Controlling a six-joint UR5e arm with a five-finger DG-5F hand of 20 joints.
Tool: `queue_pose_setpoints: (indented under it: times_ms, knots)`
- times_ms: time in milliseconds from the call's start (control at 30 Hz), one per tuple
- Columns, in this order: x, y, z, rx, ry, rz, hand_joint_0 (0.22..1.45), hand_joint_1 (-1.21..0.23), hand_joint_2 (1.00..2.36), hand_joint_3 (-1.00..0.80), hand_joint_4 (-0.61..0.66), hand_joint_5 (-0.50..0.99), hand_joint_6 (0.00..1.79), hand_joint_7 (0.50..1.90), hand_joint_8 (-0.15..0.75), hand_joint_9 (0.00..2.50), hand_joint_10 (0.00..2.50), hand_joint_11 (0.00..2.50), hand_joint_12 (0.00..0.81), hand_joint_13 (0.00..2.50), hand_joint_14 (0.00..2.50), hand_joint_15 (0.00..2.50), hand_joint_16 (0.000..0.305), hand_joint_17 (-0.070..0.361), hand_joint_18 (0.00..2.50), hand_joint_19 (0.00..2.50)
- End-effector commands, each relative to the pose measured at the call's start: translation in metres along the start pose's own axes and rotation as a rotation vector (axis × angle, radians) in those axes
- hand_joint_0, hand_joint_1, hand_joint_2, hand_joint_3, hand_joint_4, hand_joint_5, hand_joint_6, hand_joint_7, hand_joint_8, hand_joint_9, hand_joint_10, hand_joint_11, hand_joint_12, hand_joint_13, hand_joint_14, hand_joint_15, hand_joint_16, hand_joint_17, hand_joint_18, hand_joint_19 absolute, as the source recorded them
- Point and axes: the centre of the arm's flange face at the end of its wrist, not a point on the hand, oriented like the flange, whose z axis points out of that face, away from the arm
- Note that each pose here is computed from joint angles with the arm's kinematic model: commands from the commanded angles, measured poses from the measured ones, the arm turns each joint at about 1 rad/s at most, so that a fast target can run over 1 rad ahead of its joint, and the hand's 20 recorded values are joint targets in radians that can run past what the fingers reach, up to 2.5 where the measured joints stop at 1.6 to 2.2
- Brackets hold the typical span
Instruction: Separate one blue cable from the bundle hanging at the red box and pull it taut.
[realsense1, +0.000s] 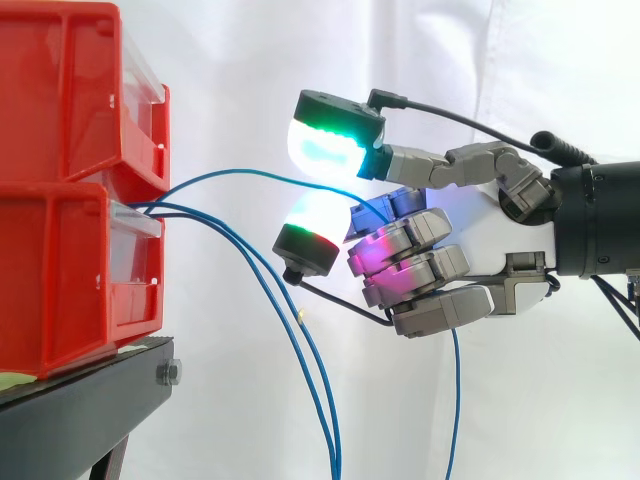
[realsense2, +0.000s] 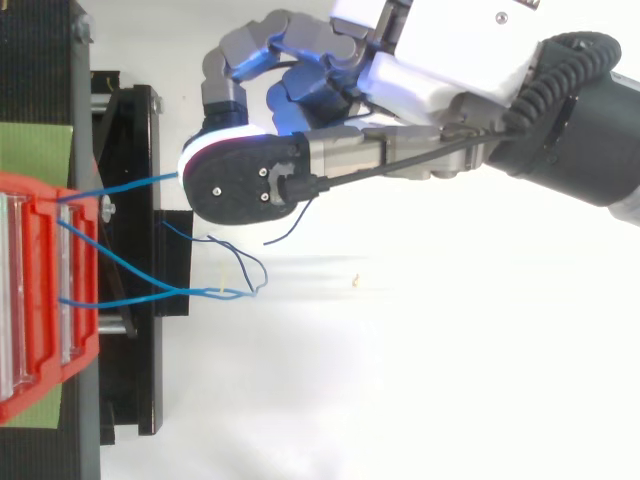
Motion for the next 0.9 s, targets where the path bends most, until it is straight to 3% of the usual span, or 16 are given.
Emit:
queue_pose_setpoints:
  times_ms: [0,467,867]
  knots:
    - [0.0008,-0.0003,0.0000,0.000,0.001,0.000,0.63,-0.62,1.02,-0.25,0.23,-0.18,0.91,1.25,0.355,0.84,2.18,1.48,0.388,0.92,2.50,1.44,0.042,0.094,1.45,2.19]
    - [0.0008,-0.0001,0.0002,-0.001,0.001,0.001,0.67,-0.72,1.03,-0.05,0.13,-0.18,0.93,1.32,0.359,0.83,2.19,1.50,0.386,0.93,2.50,1.48,0.043,0.096,1.45,2.18]
    - [0.0028,-0.0014,-0.0006,0.001,0.012,-0.005,0.71,-0.67,1.02,-0.18,0.15,-0.21,0.95,1.24,0.365,0.70,2.16,1.46,0.400,0.83,2.50,1.47,0.043,0.096,1.37,2.16]
